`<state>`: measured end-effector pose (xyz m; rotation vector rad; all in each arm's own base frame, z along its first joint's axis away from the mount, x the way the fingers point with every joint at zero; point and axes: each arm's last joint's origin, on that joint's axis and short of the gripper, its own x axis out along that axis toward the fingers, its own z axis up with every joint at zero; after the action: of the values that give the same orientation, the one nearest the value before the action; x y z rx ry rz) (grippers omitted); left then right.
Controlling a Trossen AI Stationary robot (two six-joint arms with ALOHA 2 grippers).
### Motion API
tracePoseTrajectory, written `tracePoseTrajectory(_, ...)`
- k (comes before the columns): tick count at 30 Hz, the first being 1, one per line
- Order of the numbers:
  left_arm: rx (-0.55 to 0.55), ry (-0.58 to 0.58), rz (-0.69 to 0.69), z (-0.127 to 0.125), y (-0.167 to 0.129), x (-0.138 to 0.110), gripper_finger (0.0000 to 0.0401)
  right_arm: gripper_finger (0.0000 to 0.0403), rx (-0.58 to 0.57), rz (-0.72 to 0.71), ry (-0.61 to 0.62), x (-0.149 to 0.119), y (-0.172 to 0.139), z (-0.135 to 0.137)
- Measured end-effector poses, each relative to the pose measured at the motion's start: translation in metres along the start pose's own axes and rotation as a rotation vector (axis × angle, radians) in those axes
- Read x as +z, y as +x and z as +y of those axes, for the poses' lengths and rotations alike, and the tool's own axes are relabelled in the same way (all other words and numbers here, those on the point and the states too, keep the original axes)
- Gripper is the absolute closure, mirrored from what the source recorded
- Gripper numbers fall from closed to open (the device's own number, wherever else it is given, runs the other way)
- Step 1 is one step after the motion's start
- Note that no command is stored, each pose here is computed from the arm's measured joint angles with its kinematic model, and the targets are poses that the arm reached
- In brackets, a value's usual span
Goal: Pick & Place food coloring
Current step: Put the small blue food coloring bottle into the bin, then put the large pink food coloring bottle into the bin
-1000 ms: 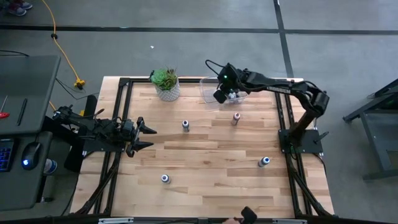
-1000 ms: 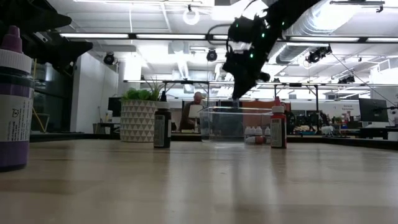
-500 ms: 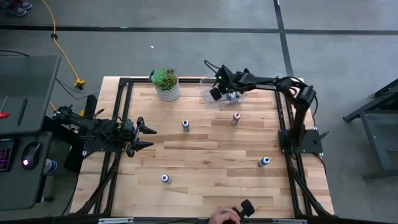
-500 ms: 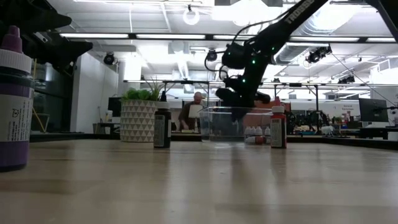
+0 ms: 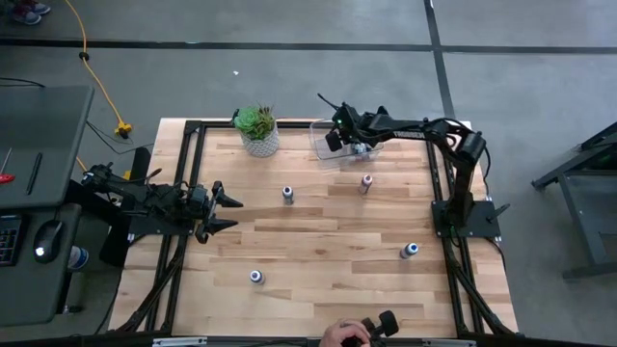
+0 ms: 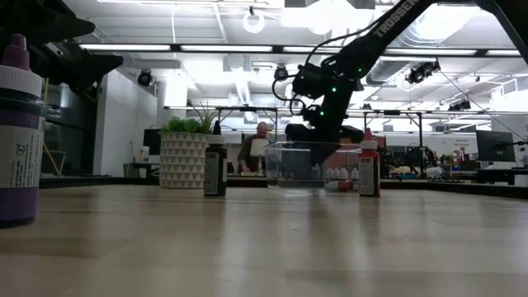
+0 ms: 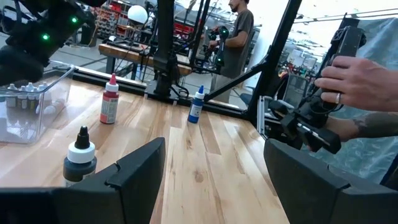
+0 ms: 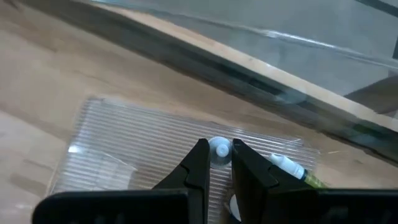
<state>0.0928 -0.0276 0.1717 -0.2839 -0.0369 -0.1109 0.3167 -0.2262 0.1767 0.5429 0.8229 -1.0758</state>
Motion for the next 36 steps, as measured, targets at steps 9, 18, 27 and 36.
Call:
tracePoseTrajectory(9,0.000,0.000,0.000,0.0000,0.0000,0.0000,0.0130,0.0363,-0.012,0.018,0.021,-0.0007,0.0008,-0.0031)
tracePoseTrajectory(18,0.000,0.000,0.000,0.0000,0.0000,0.0000,0.0130,0.0333,0.009,0.032,0.025,-0.0005,0.0013,-0.0039)
tracePoseTrajectory(27,0.000,0.000,0.000,0.0000,0.0000,0.0000,0.0130,0.0303,-0.003,0.048,0.025,-0.0009,0.0021,-0.0072)
tracePoseTrajectory(36,0.000,0.000,0.000,0.0000,0.0000,0.0000,0.0130,0.0283,0.044,0.034,-0.014,0.0033,-0.0045,-0.0067)
